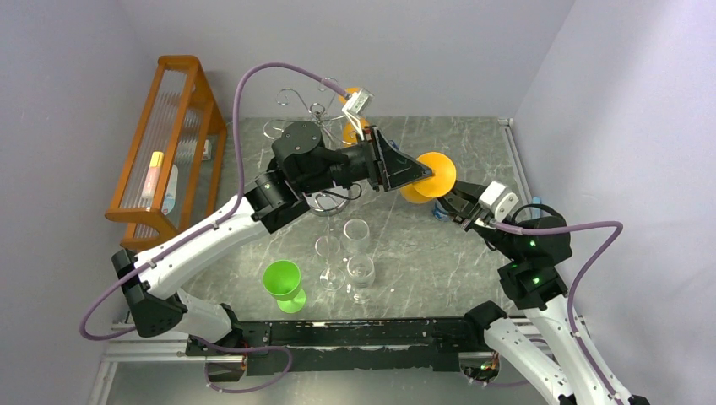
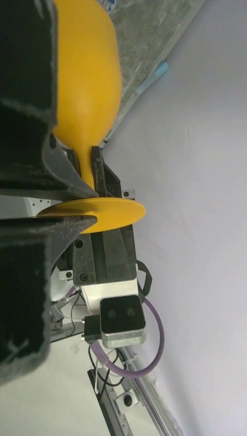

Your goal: Place the wine glass upside down on the wine glass rack

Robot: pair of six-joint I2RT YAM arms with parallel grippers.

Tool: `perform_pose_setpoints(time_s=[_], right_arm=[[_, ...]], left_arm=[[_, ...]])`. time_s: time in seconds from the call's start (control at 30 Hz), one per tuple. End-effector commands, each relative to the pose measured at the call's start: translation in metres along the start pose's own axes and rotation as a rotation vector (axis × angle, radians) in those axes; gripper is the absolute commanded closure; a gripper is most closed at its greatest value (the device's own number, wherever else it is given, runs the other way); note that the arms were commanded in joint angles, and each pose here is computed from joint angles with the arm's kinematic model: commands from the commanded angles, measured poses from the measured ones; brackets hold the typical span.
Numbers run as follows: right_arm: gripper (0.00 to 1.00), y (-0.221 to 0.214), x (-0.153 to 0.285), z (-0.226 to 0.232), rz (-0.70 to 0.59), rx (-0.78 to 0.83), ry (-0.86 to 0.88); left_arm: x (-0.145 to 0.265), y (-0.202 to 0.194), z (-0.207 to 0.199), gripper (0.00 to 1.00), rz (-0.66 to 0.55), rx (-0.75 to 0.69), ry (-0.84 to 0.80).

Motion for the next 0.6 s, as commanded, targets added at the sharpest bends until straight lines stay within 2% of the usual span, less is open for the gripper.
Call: perform_pose_setpoints(time_s=[0.0, 0.03, 0.13, 0.2, 0.3, 0.33, 0.47, 0.57], right_arm=[[1.00, 0.008, 0.002, 0.002, -0.014, 0.031, 0.018], [1.00, 0.007, 0.002, 0.003, -0.013, 0.024, 0.019], [1.00, 0.007, 0.001, 0.004, -0.014, -0.003, 0.021], [0.89, 0.009, 0.002, 0.007, -0.017, -0.024, 0.036], [0.63, 0.020, 0.004, 0.016, -0.036, -0.052, 0.089], [0.59, 0.023, 0.006, 0.019, -0.043, -0.057, 0.102], [0.48, 0.031, 0.012, 0.019, -0.066, -0.058, 0.078], [0.47, 0.042, 0.019, 0.013, -0.112, -0.057, 0.006]], left_arm=[[0.001, -0.009, 0.003, 0.92, 0.047, 0.012, -0.009], [0.002, -0.007, 0.003, 0.95, 0.039, 0.009, -0.005], [0.004, 0.002, 0.002, 0.95, 0.012, -0.016, 0.001], [0.004, 0.009, -0.001, 0.95, -0.006, -0.032, -0.013], [0.003, 0.023, -0.011, 0.95, -0.031, -0.041, -0.085], [0.003, 0.028, -0.013, 0.95, -0.041, -0.043, -0.100], [0.003, 0.052, -0.020, 0.95, -0.079, -0.079, -0.146], [0.003, 0.069, -0.021, 0.95, -0.100, -0.116, -0.162]])
Point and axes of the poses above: each gripper's point midway between its finger pads, its own x axis back along the fingers, its own z axis along the line the jaws close on, y = z × x, the point moved 4 cm from there along x, back along the fingers, and after that the axes turned 14 degrees about -x, right-handed, at the moved point
